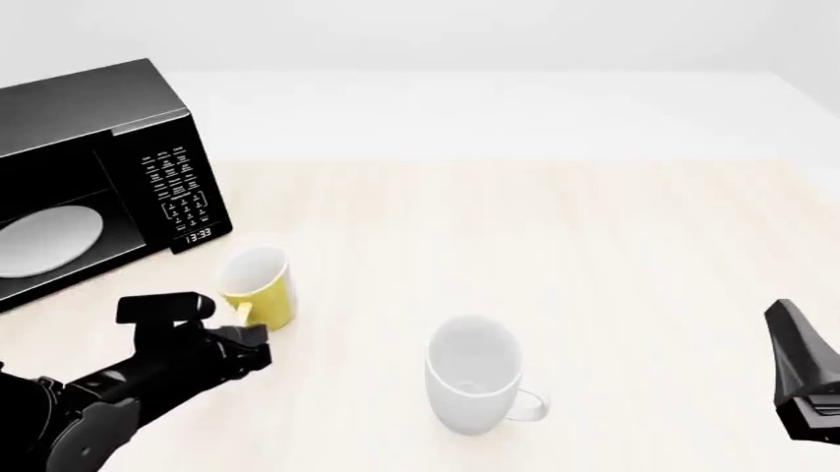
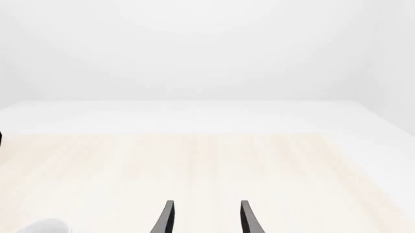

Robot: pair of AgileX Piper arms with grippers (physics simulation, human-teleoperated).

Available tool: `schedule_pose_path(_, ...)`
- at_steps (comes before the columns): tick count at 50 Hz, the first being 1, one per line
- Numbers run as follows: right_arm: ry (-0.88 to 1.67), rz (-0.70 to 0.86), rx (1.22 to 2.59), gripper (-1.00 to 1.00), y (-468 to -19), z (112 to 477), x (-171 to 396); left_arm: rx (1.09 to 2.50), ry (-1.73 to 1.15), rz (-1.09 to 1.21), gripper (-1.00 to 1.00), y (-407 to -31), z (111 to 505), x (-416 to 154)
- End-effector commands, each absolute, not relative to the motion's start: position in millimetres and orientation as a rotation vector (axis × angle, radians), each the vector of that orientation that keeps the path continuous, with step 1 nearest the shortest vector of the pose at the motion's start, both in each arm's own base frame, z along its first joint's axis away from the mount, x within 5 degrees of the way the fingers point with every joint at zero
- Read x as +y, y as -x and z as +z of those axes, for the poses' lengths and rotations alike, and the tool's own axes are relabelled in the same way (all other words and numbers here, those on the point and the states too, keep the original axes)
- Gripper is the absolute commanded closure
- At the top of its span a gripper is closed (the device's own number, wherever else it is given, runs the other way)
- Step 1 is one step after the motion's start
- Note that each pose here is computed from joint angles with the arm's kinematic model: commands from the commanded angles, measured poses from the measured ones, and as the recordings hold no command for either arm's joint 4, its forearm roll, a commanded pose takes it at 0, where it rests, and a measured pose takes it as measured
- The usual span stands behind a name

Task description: Put the yellow and white mug in the microwave and close it.

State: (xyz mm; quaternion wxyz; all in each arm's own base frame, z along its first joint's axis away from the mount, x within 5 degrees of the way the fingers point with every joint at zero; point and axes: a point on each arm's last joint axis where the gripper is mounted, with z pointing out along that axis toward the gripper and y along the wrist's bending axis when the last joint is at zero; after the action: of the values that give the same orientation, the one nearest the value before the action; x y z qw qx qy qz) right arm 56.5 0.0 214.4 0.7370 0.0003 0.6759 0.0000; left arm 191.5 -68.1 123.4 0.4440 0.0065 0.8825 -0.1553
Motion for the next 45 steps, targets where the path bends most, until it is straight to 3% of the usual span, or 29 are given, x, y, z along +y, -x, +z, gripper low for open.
schedule_pose_path(1, -0.001, 0.0, 1.484, -1.0, -57, 214, 0, 2.128, -0.025, -0.371, 1.0, -183, 140, -61)
schedule_pose_path(15, 0.0, 0.0, 1.484, -1.0, -57, 214, 0, 1.879, -0.081, -0.263, 1.0, -145, 198, -35)
schedule_pose_path(45, -0.001, 0.0, 1.484, -1.0, -57, 214, 0, 1.751, 0.12, 0.085, 1.0, -106, 200, 14)
